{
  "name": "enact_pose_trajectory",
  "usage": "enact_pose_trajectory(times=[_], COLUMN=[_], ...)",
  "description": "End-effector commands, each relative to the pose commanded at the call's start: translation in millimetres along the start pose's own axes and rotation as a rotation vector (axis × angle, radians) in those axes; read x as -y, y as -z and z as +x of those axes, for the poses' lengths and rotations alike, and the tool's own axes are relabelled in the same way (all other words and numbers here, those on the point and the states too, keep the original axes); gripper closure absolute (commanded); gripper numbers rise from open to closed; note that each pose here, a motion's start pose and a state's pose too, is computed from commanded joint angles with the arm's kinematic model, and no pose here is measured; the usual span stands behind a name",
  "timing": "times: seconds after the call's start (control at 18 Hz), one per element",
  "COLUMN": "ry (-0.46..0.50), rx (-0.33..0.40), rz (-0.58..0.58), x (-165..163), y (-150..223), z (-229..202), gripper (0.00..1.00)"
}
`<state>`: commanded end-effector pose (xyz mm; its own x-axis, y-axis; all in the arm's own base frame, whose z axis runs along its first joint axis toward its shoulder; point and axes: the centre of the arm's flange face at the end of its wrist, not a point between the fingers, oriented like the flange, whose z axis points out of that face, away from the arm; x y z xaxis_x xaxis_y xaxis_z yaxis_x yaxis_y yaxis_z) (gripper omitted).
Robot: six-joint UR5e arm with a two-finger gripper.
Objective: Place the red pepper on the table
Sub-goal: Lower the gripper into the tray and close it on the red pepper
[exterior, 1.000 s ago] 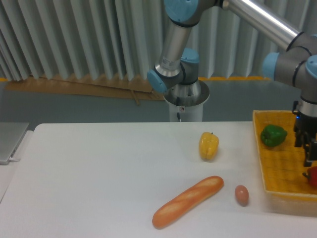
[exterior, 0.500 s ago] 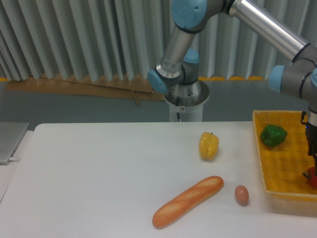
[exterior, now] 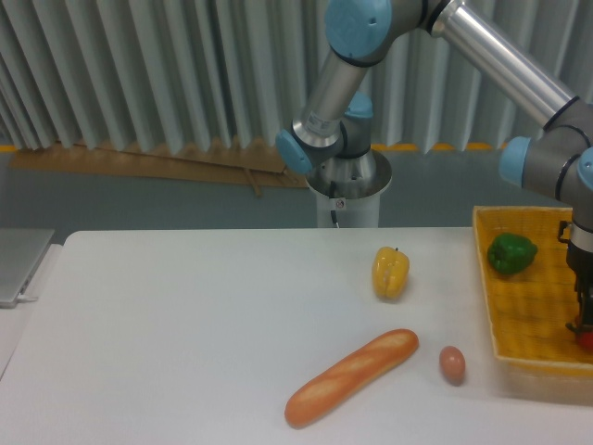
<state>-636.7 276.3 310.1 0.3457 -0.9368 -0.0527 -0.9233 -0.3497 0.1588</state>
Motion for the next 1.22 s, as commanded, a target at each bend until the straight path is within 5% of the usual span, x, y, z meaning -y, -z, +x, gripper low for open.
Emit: enact_pose_trajectory(times=[0.5, 1.22], ry=[0.024, 0.007], rx=[0.021, 0.006], rz=[-0.028, -0.005], x=[-25, -18], y=[-8, -30], z=[-1, -10], gripper=[0.00, 0.00])
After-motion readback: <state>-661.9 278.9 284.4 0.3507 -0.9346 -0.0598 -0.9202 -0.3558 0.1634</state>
